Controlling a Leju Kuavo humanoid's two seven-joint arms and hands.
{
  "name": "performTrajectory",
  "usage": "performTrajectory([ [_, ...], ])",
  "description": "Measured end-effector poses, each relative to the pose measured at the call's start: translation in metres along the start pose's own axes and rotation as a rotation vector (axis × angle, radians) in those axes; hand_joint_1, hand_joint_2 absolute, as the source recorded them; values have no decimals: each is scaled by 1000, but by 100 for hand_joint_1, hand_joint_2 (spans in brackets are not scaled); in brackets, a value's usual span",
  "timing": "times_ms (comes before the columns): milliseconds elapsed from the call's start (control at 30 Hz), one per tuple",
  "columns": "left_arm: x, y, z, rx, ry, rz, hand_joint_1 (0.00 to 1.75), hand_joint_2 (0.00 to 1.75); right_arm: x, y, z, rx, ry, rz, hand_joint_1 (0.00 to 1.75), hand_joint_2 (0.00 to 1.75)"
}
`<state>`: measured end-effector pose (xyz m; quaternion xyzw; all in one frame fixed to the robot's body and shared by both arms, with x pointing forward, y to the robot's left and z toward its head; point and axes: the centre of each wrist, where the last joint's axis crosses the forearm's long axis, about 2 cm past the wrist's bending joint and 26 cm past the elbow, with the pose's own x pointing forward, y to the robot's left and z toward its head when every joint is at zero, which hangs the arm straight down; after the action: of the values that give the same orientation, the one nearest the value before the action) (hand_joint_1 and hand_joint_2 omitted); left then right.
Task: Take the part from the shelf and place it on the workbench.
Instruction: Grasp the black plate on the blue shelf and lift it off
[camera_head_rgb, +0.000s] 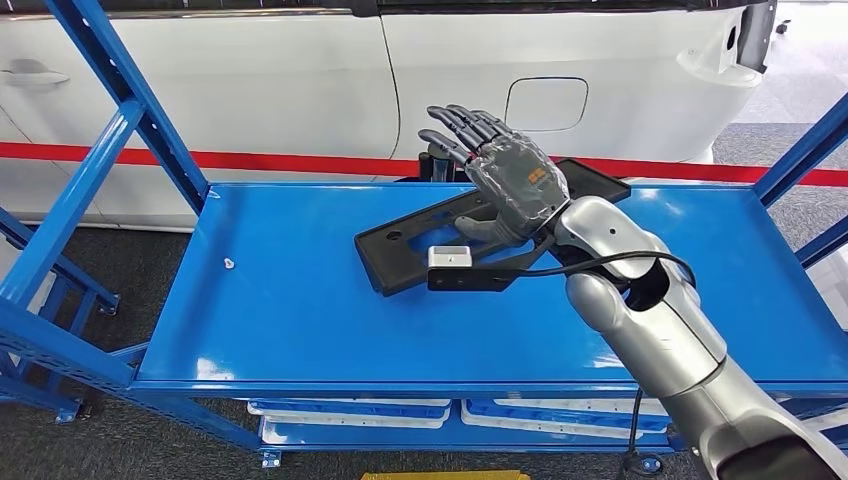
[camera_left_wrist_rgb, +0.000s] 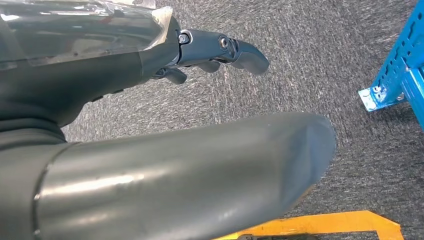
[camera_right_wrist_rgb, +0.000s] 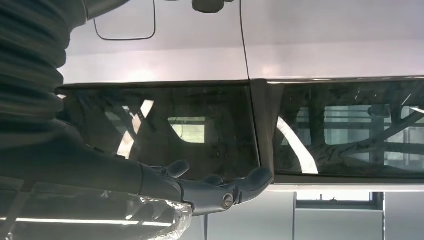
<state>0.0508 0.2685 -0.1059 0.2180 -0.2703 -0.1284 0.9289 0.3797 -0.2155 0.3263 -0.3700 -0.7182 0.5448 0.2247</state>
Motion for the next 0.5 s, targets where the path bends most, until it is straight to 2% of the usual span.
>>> performTrajectory([
  [100, -1, 0, 0, 1, 5, 8, 0, 0, 3, 6, 3, 30, -12, -13, 0, 175],
  [500, -4, 0, 2, 8, 32, 34, 0, 0, 28, 59, 22, 224, -64, -117, 0, 175],
])
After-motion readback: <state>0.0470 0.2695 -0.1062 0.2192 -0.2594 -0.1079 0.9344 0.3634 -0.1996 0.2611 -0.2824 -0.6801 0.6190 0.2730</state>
